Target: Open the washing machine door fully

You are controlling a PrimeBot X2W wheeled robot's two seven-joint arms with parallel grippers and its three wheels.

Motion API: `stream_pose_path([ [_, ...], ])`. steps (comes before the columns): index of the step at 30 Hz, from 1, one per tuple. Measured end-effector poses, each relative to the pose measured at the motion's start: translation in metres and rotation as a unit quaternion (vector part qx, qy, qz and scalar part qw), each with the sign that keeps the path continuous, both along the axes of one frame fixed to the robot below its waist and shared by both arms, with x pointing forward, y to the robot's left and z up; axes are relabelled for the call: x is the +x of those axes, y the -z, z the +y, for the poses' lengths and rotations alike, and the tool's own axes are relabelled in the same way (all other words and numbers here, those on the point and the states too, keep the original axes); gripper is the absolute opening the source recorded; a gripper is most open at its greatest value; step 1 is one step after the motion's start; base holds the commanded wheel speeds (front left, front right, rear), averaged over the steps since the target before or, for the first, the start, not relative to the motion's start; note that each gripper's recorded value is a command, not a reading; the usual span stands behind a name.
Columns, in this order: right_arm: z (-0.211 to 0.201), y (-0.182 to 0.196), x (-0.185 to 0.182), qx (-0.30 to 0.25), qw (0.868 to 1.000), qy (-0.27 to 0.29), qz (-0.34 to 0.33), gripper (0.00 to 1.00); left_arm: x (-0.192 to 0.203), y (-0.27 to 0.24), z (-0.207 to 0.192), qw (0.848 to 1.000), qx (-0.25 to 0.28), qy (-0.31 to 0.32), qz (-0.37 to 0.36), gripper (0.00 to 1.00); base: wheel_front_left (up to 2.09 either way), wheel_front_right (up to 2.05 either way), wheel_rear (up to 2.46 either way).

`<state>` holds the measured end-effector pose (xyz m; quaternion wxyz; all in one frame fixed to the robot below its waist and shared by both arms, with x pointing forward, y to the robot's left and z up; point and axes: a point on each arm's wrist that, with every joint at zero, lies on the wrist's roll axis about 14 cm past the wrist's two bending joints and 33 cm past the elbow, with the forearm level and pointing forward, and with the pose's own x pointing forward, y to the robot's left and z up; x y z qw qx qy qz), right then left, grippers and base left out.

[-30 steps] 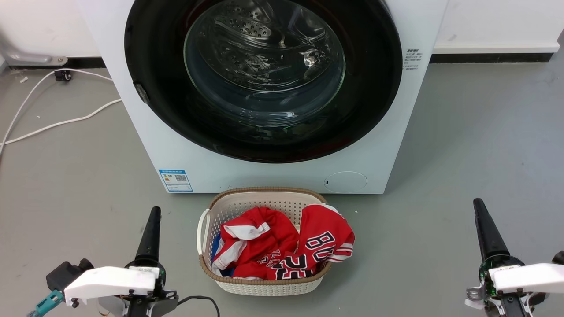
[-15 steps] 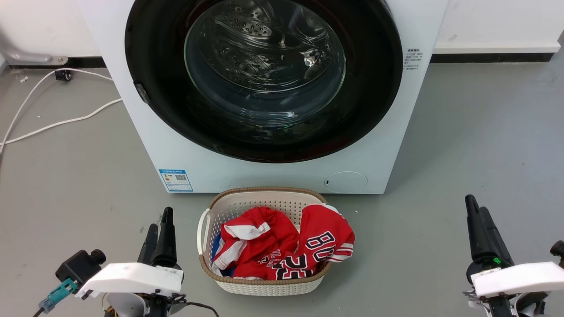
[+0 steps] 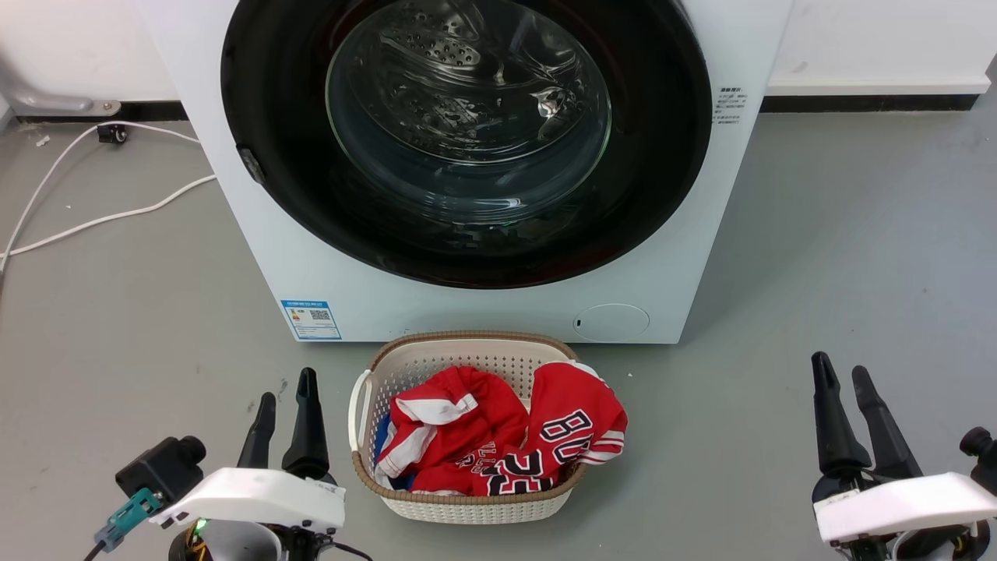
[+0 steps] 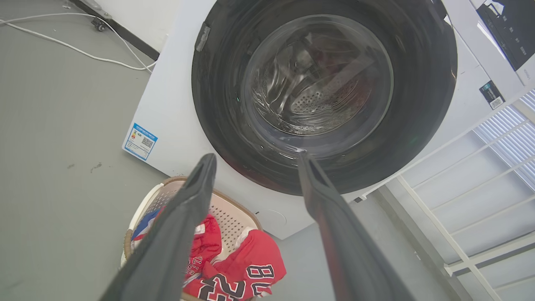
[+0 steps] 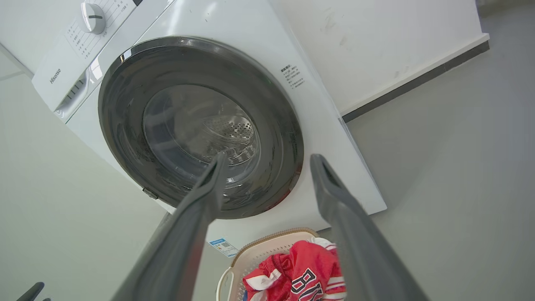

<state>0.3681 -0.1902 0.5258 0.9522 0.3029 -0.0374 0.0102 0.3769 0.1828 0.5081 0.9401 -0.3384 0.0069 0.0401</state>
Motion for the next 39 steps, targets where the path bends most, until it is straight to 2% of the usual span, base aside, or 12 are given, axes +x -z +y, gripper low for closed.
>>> stream_pose_path([
  [15,0.005,-0.012,-0.003,-0.104,0.994,0.000,-0.028,1.00,-0.003,-0.007,-0.005,0.995,0.099,-0.002,-0.014,1.00,0.00,0.00,0.00],
  [39,0.010,-0.025,-0.008,-0.209,0.976,0.003,-0.062,1.00,-0.006,-0.016,-0.016,0.976,0.211,0.005,-0.045,1.00,0.00,0.00,0.00],
])
